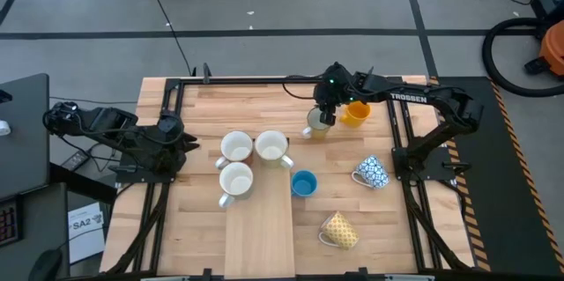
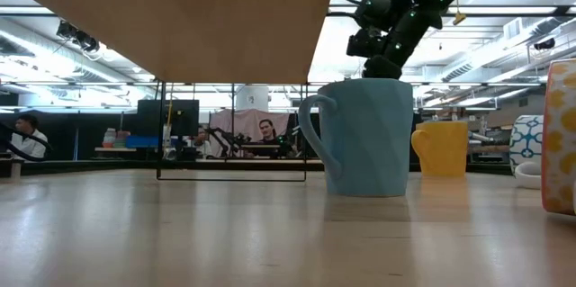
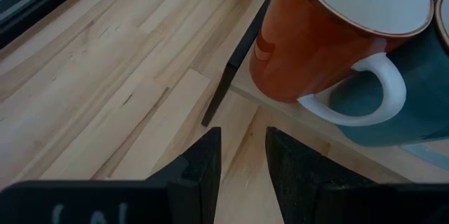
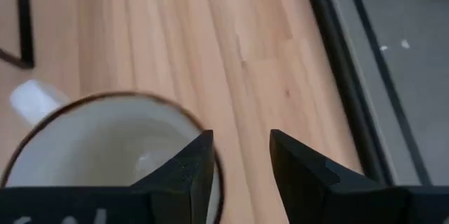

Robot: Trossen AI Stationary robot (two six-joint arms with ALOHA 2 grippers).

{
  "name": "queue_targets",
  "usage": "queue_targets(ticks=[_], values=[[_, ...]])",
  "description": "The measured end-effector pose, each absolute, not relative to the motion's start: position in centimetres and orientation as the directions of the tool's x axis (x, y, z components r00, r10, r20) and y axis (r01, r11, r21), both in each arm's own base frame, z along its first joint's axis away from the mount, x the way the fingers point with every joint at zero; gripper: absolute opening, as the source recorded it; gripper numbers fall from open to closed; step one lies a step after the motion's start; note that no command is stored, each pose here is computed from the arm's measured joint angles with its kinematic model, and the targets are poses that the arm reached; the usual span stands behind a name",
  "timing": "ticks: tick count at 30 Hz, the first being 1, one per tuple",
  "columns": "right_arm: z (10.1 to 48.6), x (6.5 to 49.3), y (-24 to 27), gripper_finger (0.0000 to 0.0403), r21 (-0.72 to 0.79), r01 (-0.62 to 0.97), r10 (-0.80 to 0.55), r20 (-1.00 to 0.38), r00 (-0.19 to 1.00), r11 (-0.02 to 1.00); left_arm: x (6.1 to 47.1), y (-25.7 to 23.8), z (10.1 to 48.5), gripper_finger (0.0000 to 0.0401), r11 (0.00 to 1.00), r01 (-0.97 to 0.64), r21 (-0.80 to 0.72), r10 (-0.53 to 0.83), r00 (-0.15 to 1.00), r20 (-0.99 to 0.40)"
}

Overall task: Place coffee mugs
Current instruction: Put the left yellow mug on the shelf aligned with the green mug

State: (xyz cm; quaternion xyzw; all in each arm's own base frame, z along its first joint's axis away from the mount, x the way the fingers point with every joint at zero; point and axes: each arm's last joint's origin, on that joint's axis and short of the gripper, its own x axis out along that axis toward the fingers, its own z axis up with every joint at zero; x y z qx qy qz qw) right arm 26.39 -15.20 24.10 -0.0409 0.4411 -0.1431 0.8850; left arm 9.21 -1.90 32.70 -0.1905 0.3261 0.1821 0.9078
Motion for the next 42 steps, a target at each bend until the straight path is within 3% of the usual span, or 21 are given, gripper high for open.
queue_targets(ticks=[9, 16, 23, 33, 42], values=[[26.7, 27.8, -15.0, 0.0145, -0.226, 0.238, -0.328, -0.696, 0.639, 0.944, 9.2, -1.9, 32.7, 0.0119, 0.861, -0.455, -0.227, 0.206, 0.721, -0.662], [30.8, 28.2, -14.0, 0.0145, -0.034, 0.425, -0.316, -0.722, 0.615, 0.905, 9.2, -1.9, 32.7, 0.0119, 0.861, -0.455, -0.227, 0.207, 0.721, -0.661], [31.6, 27.4, -13.2, 0.0144, 0.210, 0.670, -0.267, -0.802, 0.535, 0.712, 9.2, -1.9, 32.7, 0.0119, 0.861, -0.455, -0.227, 0.207, 0.721, -0.661], [30.1, 24.7, -11.9, 0.0144, 0.201, 0.919, -0.131, -0.957, 0.257, 0.339, 9.2, -1.9, 32.7, 0.0119, 0.861, -0.455, -0.227, 0.206, 0.721, -0.662], [28.8, 24.8, -11.8, 0.0144, 0.212, 0.942, -0.127, -0.960, 0.251, 0.261, 9.2, -1.9, 32.7, 0.0119, 0.861, -0.455, -0.227, 0.206, 0.721, -0.661]])
